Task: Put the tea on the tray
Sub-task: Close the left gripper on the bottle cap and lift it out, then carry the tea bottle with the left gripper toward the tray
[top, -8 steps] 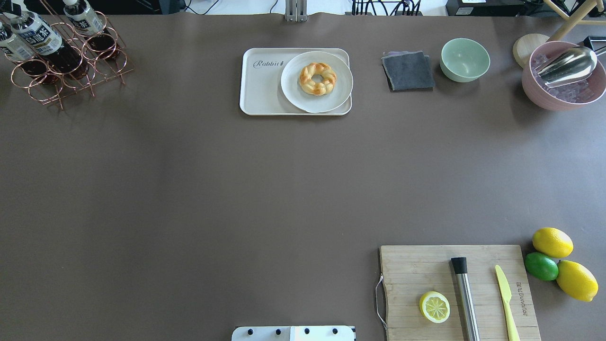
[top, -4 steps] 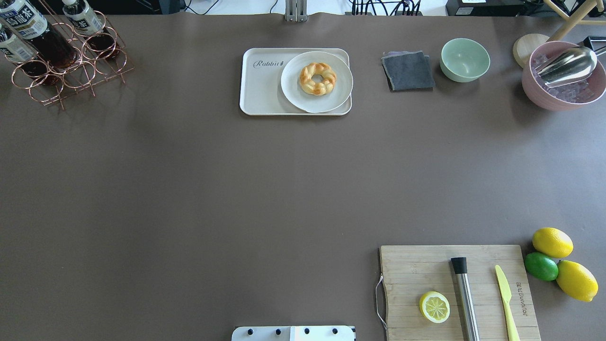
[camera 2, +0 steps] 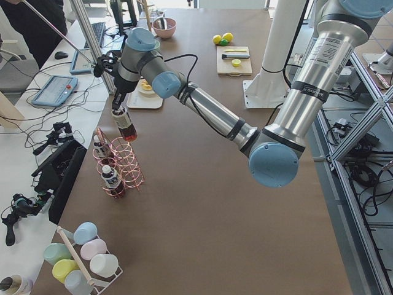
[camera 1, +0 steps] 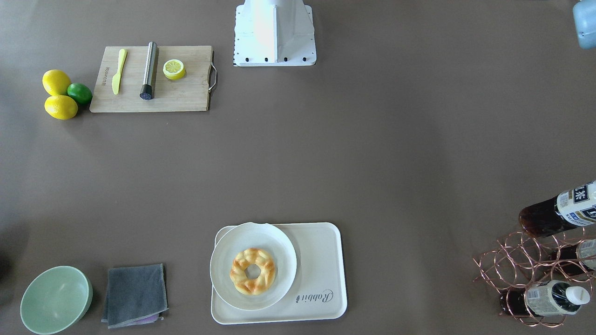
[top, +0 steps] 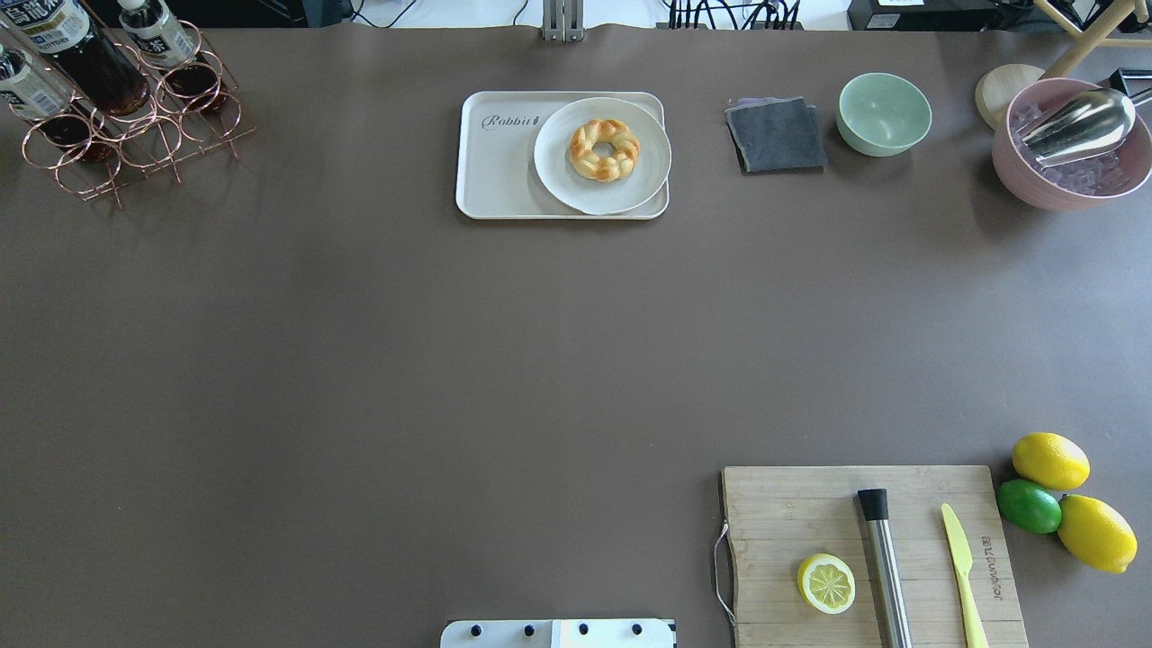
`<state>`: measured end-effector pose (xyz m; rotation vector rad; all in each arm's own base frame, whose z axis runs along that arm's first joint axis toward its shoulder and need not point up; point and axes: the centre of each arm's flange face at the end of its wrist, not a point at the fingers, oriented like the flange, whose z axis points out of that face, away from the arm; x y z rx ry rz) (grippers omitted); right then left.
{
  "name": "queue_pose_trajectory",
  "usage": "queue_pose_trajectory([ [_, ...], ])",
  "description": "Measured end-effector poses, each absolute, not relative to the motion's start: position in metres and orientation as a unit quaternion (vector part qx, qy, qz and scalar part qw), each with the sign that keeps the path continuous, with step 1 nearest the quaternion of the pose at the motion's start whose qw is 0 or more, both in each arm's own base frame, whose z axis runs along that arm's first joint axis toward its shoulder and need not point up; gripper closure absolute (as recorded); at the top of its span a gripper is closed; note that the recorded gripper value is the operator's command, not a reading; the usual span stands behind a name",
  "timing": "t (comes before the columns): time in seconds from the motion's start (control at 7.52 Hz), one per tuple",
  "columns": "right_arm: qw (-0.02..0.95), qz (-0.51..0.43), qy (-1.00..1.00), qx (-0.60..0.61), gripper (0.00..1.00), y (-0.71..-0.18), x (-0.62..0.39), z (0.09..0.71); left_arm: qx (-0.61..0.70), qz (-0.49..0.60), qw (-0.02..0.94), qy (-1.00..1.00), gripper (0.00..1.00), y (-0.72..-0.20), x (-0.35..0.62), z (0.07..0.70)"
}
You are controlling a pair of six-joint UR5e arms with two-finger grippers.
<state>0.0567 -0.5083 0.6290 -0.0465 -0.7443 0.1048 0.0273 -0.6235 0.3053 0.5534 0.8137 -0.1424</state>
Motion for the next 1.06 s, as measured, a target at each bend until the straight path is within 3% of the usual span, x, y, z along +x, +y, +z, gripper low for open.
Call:
queue_pose_trajectory([
  [0.53,0.930,0.051,-0.363,-0.022,0.00,-0.510,0.056,0.628,0.253,-0.129,0.874,0.394,1.00,-0.618,0.149,0.216],
  [1.06,0.930,0.042,-0.365,-0.002,0.00,-0.517,0.056,0.613,0.238,-0.176,0.875,0.383,1.00,-0.557,0.295,0.111],
])
